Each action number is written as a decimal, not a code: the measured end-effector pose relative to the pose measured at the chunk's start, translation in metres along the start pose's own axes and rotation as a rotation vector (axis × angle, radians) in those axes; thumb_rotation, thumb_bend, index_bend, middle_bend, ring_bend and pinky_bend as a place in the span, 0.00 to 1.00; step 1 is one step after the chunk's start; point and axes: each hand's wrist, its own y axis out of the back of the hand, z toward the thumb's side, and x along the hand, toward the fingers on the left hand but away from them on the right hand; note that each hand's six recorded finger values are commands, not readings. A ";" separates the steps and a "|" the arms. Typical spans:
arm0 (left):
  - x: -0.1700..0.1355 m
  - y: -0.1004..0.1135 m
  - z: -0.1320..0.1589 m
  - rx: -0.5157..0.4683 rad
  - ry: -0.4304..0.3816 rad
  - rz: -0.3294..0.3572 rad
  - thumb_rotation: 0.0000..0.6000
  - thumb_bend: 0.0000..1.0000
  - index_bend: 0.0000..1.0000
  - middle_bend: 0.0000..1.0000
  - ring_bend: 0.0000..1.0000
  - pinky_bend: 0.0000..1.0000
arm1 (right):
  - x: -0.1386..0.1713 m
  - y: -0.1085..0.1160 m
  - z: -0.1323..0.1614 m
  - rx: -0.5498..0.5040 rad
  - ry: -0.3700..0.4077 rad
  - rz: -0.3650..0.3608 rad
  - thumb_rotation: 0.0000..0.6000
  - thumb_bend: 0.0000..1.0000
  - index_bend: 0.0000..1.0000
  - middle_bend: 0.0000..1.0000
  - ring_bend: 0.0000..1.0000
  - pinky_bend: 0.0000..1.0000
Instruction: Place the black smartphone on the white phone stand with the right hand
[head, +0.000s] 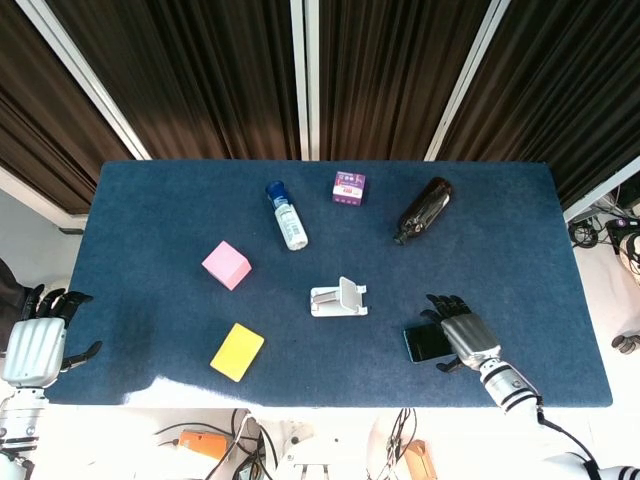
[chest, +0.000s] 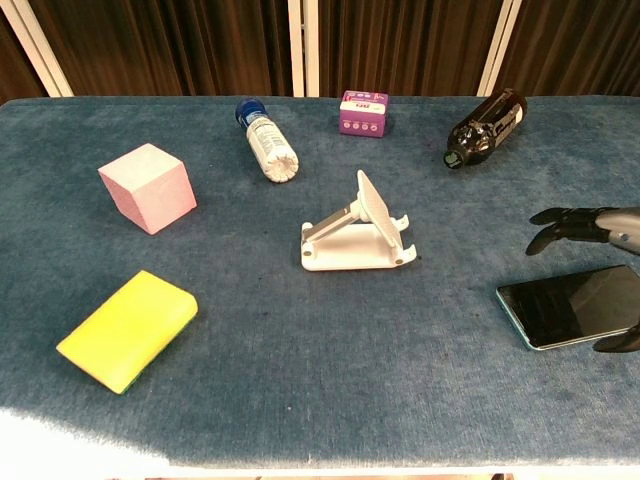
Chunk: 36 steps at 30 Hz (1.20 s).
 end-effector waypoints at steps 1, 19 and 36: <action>0.000 -0.001 -0.001 -0.001 0.002 -0.001 1.00 0.11 0.27 0.24 0.14 0.00 | -0.005 -0.002 0.006 0.000 0.007 0.016 1.00 0.24 0.26 0.00 0.00 0.00; -0.004 -0.005 -0.007 -0.009 0.022 -0.014 1.00 0.11 0.27 0.24 0.14 0.00 | -0.022 -0.009 0.014 0.139 0.041 0.044 1.00 0.31 0.34 0.00 0.00 0.00; -0.002 -0.007 -0.005 -0.012 0.021 -0.020 1.00 0.11 0.27 0.24 0.14 0.00 | -0.030 -0.009 0.021 -0.013 0.088 -0.026 1.00 0.39 0.59 0.16 0.00 0.00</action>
